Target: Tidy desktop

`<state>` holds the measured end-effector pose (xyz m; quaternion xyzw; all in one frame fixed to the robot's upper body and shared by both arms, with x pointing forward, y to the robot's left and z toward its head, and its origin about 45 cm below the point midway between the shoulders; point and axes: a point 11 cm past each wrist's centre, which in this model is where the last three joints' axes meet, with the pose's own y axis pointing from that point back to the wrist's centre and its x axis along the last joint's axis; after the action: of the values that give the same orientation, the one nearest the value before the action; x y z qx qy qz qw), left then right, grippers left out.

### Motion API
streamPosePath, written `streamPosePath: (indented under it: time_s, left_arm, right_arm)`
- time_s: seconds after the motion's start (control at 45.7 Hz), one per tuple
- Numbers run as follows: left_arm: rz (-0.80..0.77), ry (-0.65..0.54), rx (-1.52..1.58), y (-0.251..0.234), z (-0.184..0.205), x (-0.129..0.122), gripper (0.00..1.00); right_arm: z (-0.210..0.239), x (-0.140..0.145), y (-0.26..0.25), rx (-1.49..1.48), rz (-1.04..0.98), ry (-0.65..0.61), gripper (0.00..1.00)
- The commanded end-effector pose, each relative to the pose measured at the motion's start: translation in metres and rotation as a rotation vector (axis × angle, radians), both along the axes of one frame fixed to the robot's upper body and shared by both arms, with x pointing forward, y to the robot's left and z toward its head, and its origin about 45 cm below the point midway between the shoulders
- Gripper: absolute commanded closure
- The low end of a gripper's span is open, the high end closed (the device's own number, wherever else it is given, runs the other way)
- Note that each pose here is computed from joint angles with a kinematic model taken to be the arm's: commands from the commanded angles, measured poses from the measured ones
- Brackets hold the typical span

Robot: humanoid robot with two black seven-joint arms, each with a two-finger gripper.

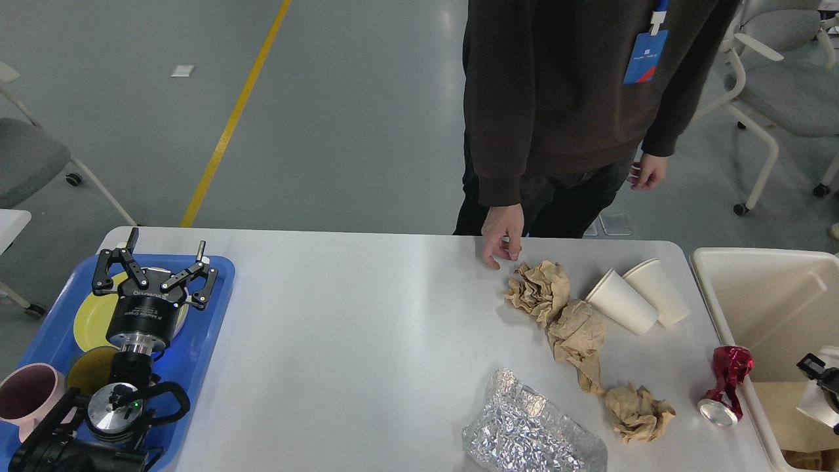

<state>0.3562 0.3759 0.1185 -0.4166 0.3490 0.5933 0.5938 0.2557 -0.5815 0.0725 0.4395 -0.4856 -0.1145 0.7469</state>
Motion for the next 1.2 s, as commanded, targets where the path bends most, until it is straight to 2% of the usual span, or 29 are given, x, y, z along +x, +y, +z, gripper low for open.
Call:
streamPosePath:
  time_s: [0.0,0.459,0.547,0.722,0.853,0.984,1.181]
  left_arm:
    - [0.000,-0.001,0.001,0.000,0.000,0.000,0.04]
    - [0.000,0.000,0.000,0.000,0.000,0.000,0.04]
    - [0.000,0.000,0.000,0.000,0.000,0.000,0.04]
    - [0.000,-0.001,0.001,0.000,0.000,0.000,0.04]
    - [0.000,0.000,0.000,0.000,0.000,0.000,0.04]
    - [0.000,0.000,0.000,0.000,0.000,0.000,0.04]
    - [0.000,0.000,0.000,0.000,0.000,0.000,0.04]
  right_arm:
    - [-0.001,0.002,0.003,0.015,-0.007,-0.007,0.00]
    - [0.010,0.001,-0.003,0.021,-0.019,0.000,0.00]
    - [0.022,0.003,-0.006,0.046,-0.026,0.023,0.00]
    - [0.082,0.037,0.001,0.019,0.079,0.144,0.00]
    - [0.139,0.066,0.036,0.081,0.169,0.207,0.00]
    - [0.203,0.094,0.099,0.196,0.306,0.298,0.00]
    - [0.266,0.101,0.189,0.338,0.505,0.466,0.00]
